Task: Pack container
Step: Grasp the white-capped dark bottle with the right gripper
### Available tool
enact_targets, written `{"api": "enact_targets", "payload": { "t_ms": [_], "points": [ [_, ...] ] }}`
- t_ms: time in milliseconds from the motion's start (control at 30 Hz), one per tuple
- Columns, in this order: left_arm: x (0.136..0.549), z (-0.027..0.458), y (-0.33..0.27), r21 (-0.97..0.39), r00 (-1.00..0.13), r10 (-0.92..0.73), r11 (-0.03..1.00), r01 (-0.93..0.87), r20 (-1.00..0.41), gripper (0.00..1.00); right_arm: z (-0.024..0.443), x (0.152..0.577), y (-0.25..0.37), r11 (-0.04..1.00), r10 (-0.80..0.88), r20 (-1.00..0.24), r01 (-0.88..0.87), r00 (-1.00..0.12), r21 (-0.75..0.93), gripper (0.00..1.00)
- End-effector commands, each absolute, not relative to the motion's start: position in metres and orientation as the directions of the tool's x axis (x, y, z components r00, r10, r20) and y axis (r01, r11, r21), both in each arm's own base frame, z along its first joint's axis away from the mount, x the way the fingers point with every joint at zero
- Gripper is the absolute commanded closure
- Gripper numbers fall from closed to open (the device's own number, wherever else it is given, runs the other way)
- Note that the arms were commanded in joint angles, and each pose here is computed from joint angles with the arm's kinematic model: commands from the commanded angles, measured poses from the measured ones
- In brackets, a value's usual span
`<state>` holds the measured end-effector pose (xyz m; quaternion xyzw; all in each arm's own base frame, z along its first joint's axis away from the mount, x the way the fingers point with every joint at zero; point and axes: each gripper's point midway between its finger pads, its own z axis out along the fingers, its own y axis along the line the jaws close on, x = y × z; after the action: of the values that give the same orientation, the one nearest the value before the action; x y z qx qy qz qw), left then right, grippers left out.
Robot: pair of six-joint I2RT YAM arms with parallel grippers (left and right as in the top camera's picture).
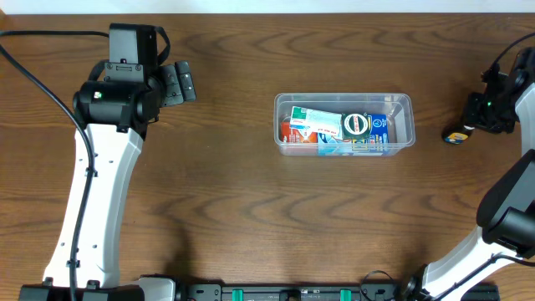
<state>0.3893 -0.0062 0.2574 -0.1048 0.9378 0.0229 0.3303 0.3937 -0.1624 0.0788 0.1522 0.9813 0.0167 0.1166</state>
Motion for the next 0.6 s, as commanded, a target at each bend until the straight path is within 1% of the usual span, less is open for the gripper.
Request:
{"api": "enact_targets", "payload": {
  "t_ms": [0, 167, 333, 567],
  "points": [
    [0.389, 0.257, -0.003, -0.027, -0.755, -0.199, 0.972, -0.233, -0.625, 0.02, 0.076, 0.394, -0.156, 0.955, 0.297, -0.212, 0.284, -0.931, 0.088, 0.71],
    [0.389, 0.257, -0.003, -0.027, -0.755, -0.199, 0.972, -0.233, -0.625, 0.02, 0.094, 0.397, -0.147, 0.952, 0.296, -0.214, 0.271, -0.931, 0.139, 0.75],
    [0.389, 0.257, -0.003, -0.027, -0.755, -0.199, 0.972, -0.233, -0.625, 0.02, 0.133, 0.401, -0.138, 0.960, 0.272, -0.238, 0.246, -0.932, 0.135, 0.74],
    [0.389, 0.257, -0.003, -0.027, -0.755, -0.199, 0.972, -0.233, -0.625, 0.02, 0.191, 0.396, -0.109, 0.977, 0.202, -0.272, 0.173, -0.941, 0.127, 0.76]
  ]
}}
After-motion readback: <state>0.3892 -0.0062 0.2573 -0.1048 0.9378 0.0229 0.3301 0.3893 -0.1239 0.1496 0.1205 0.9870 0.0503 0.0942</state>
